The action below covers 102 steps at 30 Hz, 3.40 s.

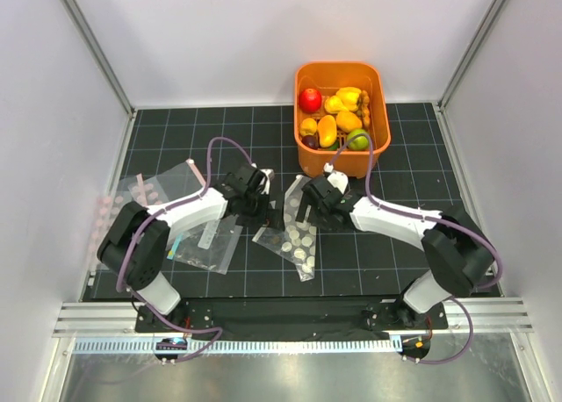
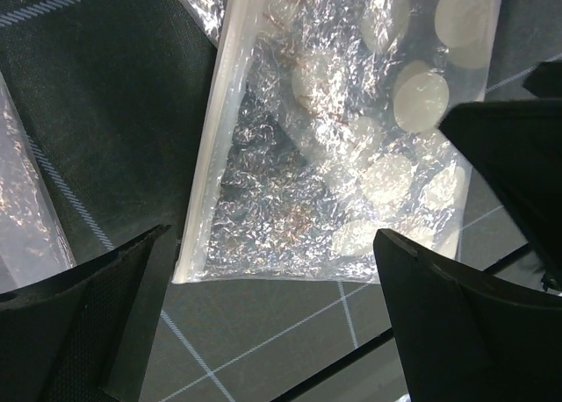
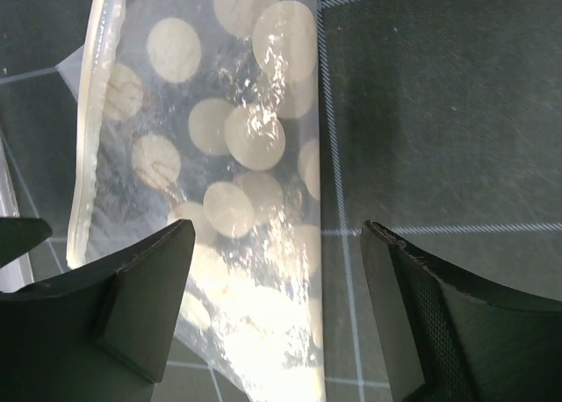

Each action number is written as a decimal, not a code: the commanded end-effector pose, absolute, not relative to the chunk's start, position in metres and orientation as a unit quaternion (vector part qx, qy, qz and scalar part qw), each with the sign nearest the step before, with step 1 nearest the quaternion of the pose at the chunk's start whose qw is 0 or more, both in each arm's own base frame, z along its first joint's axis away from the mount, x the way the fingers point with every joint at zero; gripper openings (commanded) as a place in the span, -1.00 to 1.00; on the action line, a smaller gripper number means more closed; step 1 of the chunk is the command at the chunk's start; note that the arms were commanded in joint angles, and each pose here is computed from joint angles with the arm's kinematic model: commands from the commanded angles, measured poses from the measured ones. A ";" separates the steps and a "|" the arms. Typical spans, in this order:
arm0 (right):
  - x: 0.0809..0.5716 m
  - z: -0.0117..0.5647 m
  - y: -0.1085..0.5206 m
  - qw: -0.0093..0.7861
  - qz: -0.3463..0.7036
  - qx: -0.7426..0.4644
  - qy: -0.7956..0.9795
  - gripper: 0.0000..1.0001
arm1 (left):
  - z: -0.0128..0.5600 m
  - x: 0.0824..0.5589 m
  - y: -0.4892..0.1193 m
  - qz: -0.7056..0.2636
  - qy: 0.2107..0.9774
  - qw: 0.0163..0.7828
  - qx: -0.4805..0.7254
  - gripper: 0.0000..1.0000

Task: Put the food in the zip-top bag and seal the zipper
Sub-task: Pick up the zipper food storage bag at the center of the board, then open the zipper of the food storage bag.

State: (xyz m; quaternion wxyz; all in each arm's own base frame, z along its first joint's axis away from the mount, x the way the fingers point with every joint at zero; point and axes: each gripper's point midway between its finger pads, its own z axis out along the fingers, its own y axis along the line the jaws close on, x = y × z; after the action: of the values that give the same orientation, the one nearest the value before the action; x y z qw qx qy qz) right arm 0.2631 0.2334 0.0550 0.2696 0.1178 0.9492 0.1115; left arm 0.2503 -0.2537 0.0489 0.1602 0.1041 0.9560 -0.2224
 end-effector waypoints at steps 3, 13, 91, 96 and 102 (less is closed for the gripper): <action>0.277 0.044 0.250 0.282 0.134 0.130 0.941 0.69 | 0.076 0.270 -0.258 -0.262 0.938 0.201 0.102 0.99; 0.282 0.040 0.260 0.287 0.149 0.094 0.942 -0.97 | 0.098 0.281 -0.227 -0.312 0.927 0.202 0.050 0.99; 0.267 0.298 0.287 0.421 0.359 -0.045 0.831 0.39 | 0.321 0.278 -0.238 -0.595 0.764 0.251 0.009 -1.00; 0.282 0.298 0.277 0.419 0.322 -0.006 0.849 0.41 | 0.282 0.280 -0.233 -0.484 0.831 0.274 0.023 -1.00; 0.295 0.302 0.266 0.410 0.316 0.031 0.855 0.49 | 0.253 0.279 -0.226 -0.316 0.887 0.324 0.086 -0.99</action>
State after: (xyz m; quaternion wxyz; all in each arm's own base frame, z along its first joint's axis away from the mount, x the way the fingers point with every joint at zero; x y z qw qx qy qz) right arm 0.2827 0.2744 0.2806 0.3962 -0.0042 0.8633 0.3127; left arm 0.2747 -0.2451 0.2725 0.2759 0.0374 0.8507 -0.4459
